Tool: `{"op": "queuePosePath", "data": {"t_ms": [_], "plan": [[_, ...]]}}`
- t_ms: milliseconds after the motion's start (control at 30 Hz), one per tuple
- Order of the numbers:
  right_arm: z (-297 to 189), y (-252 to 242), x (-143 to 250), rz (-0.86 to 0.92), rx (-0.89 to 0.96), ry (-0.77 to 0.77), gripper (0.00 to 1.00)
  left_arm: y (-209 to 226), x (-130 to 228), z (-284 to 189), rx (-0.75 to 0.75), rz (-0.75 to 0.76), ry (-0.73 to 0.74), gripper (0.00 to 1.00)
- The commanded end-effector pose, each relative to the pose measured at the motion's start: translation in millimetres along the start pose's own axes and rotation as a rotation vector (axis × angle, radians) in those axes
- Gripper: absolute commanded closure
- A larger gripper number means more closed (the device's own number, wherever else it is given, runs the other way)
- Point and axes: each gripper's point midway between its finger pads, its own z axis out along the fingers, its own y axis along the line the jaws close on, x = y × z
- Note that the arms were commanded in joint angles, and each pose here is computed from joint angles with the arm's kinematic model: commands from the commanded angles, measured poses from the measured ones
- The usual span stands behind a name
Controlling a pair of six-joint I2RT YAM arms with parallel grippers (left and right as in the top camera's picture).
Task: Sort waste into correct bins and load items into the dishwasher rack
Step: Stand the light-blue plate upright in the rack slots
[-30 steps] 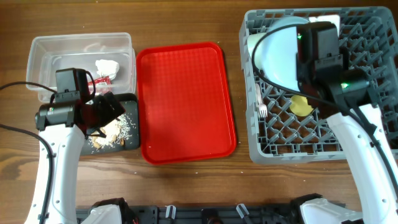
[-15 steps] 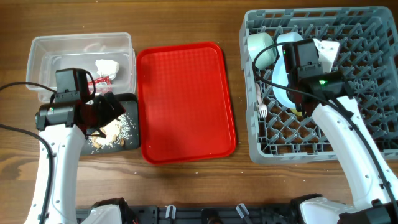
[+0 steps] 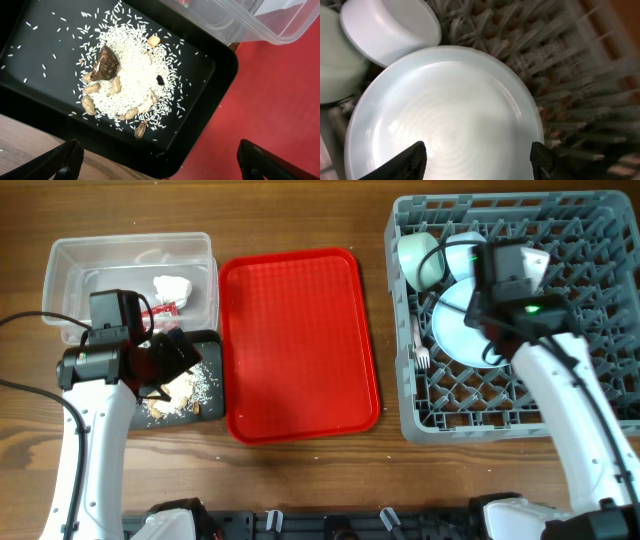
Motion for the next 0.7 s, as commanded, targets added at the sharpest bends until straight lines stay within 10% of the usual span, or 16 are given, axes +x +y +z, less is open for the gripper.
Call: {"op": "queuePosePath", "data": {"t_ms": [0,400,533,667], "plan": [[-5,1,-17,0.164,-0.312,0.092,0.31,-1,-1,-4,0.013,-0.014,-0.009,0.0],[43,-38,29,0.244,-0.487,0.398,0.31,-1,-1,-4,0.013,-0.014,-0.01,0.0],[56,-39,25,0.245,-0.476,0.384,0.47,-1,-1,-4,0.013,-0.014,-0.009,0.0],[59,-43,22,0.243,-0.45,0.369,0.83,-1,-1,-4,0.013,-0.014,-0.009,0.0]]}}
